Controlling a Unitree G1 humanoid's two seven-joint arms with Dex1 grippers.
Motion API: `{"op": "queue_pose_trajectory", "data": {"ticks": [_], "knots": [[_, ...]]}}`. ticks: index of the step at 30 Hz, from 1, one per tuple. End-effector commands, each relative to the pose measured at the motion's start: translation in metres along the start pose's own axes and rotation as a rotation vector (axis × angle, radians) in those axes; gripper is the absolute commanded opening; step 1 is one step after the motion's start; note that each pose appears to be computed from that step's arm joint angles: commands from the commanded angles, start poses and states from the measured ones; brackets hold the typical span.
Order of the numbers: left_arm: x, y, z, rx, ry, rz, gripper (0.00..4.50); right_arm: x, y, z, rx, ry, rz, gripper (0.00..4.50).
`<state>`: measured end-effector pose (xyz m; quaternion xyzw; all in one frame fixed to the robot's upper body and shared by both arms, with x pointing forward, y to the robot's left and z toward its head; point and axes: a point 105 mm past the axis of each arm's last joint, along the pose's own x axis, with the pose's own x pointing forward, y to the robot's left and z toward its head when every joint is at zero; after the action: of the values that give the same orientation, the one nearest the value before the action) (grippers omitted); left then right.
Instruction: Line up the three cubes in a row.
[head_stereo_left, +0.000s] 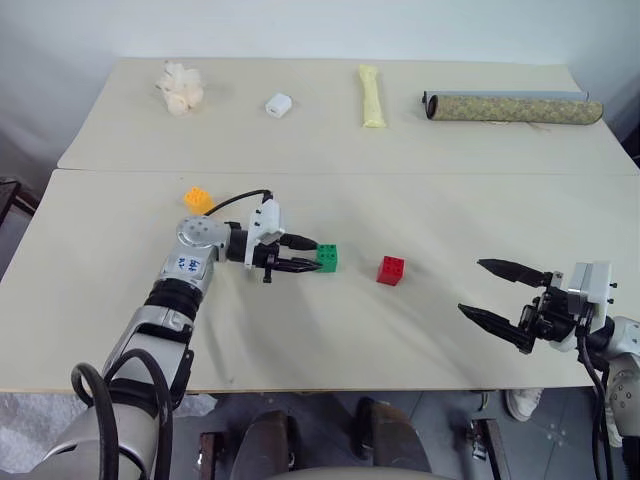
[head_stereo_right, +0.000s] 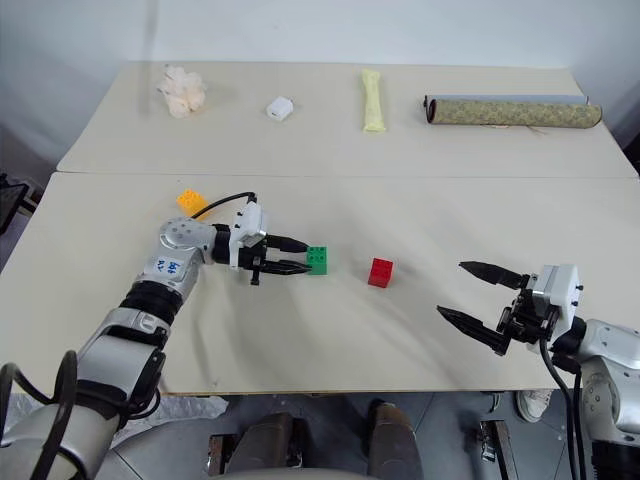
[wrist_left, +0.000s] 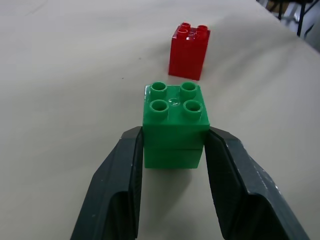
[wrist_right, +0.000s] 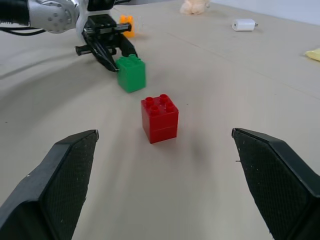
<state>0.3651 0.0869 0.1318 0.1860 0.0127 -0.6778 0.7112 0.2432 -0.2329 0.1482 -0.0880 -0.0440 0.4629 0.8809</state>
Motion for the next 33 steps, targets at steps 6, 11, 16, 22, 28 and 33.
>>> {"op": "queue_pose_trajectory", "data": {"ticks": [6, 11, 16, 22, 28, 33], "knots": [[0.003, -0.007, -0.001, 0.022, -0.016, -0.091, 1.44, -0.005, 0.008, 0.007, -0.017, -0.02, -0.028, 4.5], [0.005, -0.008, -0.002, 0.028, -0.012, -0.1, 1.44, -0.001, 0.007, 0.006, -0.014, -0.023, -0.019, 4.5], [0.002, -0.009, -0.005, 0.004, -0.02, -0.076, 2.18, 0.009, 0.007, 0.001, 0.009, -0.028, 0.034, 4.5], [-0.023, -0.004, 0.007, 0.03, -0.087, 0.007, 3.99, 0.028, 0.011, 0.005, -0.011, -0.065, 0.156, 4.5], [-0.075, -0.028, 0.019, 0.056, -0.149, 0.219, 4.48, 0.056, 0.02, 0.017, -0.007, -0.111, 0.288, 4.5], [-0.13, -0.078, 0.006, -0.064, -0.106, 0.573, 4.48, 0.075, 0.023, 0.025, -0.058, -0.163, 0.329, 4.5]]}}
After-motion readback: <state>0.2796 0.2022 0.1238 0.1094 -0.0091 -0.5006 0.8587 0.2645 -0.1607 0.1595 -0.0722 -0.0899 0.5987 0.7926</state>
